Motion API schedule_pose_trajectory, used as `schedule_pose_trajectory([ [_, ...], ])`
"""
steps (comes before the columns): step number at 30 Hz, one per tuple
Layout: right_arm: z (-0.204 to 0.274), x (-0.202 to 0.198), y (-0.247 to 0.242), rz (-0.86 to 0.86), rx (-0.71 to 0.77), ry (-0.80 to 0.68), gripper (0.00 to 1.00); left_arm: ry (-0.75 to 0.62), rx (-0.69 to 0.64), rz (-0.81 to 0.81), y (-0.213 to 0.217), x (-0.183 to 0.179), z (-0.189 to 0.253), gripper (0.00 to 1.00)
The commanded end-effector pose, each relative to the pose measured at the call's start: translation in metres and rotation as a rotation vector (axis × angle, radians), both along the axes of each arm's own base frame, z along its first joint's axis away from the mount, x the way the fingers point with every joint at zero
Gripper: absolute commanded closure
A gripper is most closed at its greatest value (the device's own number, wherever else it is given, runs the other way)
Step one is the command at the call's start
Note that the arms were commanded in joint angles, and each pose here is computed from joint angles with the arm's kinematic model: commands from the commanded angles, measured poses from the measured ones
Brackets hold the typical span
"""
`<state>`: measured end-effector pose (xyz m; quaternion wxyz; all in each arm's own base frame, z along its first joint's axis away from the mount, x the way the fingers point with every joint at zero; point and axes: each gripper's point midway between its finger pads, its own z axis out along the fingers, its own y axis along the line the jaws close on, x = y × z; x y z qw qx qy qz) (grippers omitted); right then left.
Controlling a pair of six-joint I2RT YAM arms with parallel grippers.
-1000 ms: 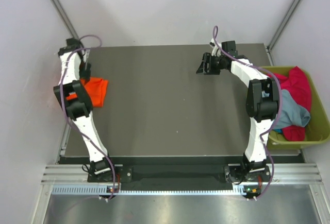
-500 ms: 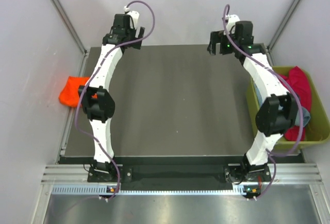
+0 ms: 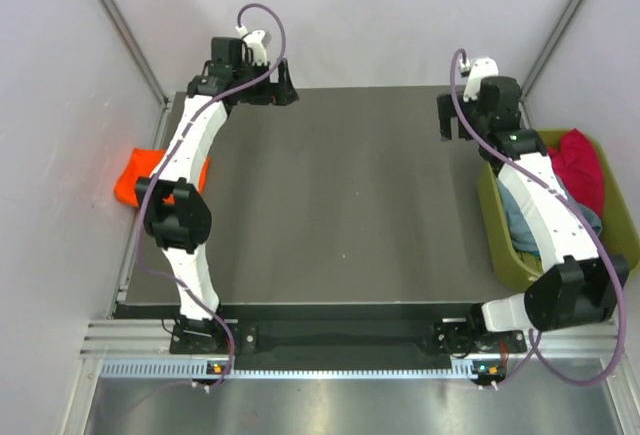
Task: Fold and stack the t-shirts
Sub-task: Neatly place the folded tshirt to the corner
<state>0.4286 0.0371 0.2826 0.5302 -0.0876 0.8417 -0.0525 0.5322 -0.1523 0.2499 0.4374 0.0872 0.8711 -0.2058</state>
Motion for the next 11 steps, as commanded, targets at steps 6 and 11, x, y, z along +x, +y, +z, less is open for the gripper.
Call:
schedule_pose_trajectory([
  [6,0.028,-0.065,-0.020,-0.071,0.024,0.011,0.00,-0.039,-0.106,-0.283,-0.028,-0.069,0.094,0.01],
  [11,0.026,-0.080,-0.031,-0.148,0.158,0.013,0.00,-0.096,-0.034,-0.194,-0.009,-0.070,0.100,0.01],
])
